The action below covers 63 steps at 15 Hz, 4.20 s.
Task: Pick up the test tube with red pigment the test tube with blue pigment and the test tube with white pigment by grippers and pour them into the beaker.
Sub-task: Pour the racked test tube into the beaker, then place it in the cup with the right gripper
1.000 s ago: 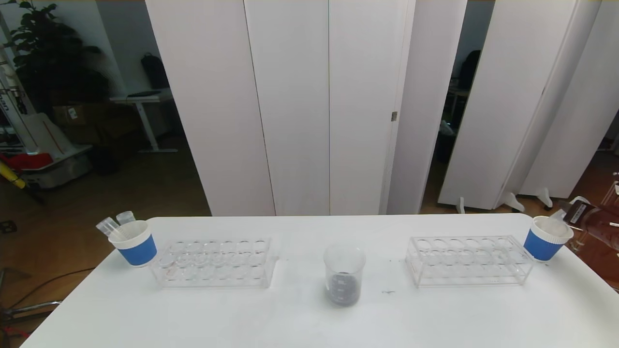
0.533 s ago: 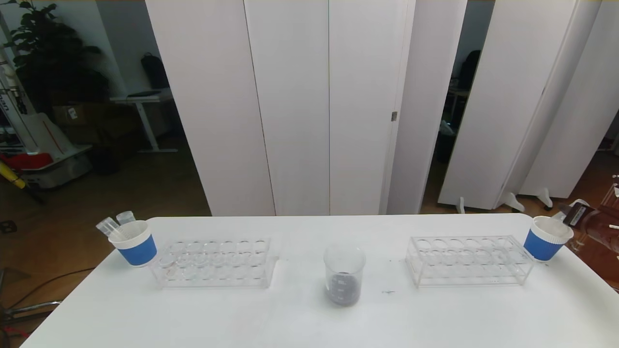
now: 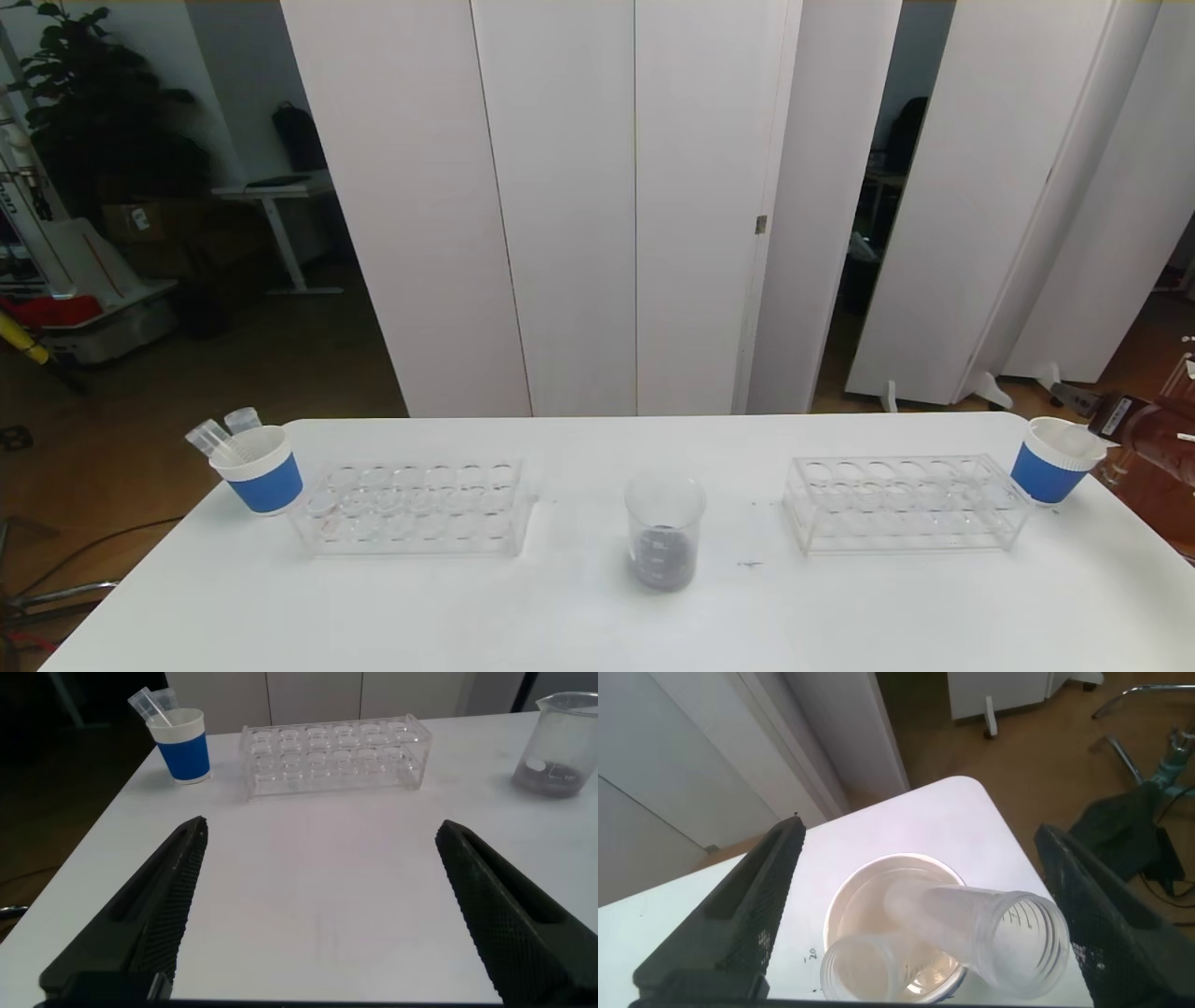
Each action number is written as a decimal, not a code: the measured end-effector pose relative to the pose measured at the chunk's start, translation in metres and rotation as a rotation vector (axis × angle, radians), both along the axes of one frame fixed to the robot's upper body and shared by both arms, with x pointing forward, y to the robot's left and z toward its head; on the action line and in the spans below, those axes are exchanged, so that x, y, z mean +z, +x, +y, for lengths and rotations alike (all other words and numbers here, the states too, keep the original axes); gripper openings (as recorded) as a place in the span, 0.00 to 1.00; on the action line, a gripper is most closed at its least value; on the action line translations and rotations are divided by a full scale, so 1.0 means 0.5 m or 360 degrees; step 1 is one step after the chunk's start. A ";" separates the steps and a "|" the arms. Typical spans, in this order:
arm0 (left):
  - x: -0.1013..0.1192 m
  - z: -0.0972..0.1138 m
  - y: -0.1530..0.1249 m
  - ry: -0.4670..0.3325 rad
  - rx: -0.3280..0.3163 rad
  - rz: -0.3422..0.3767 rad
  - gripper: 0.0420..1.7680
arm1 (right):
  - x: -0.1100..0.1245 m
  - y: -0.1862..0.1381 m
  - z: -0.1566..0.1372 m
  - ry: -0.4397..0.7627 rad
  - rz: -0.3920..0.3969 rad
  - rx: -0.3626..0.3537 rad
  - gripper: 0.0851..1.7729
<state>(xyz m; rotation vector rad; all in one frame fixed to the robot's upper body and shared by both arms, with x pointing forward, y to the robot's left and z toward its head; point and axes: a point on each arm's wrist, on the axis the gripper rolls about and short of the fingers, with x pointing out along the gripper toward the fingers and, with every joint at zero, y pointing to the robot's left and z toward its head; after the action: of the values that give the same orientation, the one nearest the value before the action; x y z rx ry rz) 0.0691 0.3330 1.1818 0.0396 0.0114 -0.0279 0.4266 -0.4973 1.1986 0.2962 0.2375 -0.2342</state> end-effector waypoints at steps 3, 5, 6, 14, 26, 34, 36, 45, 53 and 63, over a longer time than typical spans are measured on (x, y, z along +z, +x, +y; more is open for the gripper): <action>0.000 0.000 0.000 0.0000 0.0000 0.0000 0.99 | 0.003 0.001 -0.001 -0.0011 -0.0013 0.0000 0.99; 0.000 0.000 0.000 0.0000 0.0000 0.0000 0.99 | 0.009 0.003 -0.001 -0.0022 -0.0040 0.0002 0.99; 0.000 0.000 0.000 0.0000 0.0000 0.0000 0.99 | 0.014 0.004 -0.001 -0.0028 -0.0059 0.0004 0.99; 0.000 0.000 0.000 0.0000 0.0000 0.0001 0.99 | 0.105 0.001 0.004 -0.0116 -0.0257 0.0033 0.99; 0.000 0.000 0.000 0.0000 0.0000 0.0000 0.99 | 0.390 -0.188 0.118 -0.0216 -0.0435 0.0279 0.99; 0.000 0.000 0.000 0.0000 0.0000 0.0001 0.99 | 0.458 -0.456 0.297 -0.0238 -0.0270 0.0496 0.99; 0.000 0.000 0.000 0.0000 0.0000 0.0001 0.99 | 0.447 -0.536 0.315 -0.0264 -0.0240 0.0456 0.99; 0.000 0.000 0.000 0.0000 0.0000 0.0001 0.99 | 0.253 -0.730 0.322 -0.0286 -0.0134 0.0395 0.99; 0.000 0.000 0.000 0.0000 0.0000 0.0001 0.99 | 0.031 -0.754 0.322 -0.0309 -0.0005 0.0416 0.99; 0.000 0.000 0.000 0.0000 0.0000 0.0001 0.99 | -0.011 -0.722 0.321 -0.0485 -0.0419 0.0348 0.99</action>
<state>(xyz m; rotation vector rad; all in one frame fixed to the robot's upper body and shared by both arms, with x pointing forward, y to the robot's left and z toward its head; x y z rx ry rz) 0.0691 0.3330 1.1817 0.0396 0.0118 -0.0277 0.0654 -0.3368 1.1933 -0.0034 -0.0287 -0.0122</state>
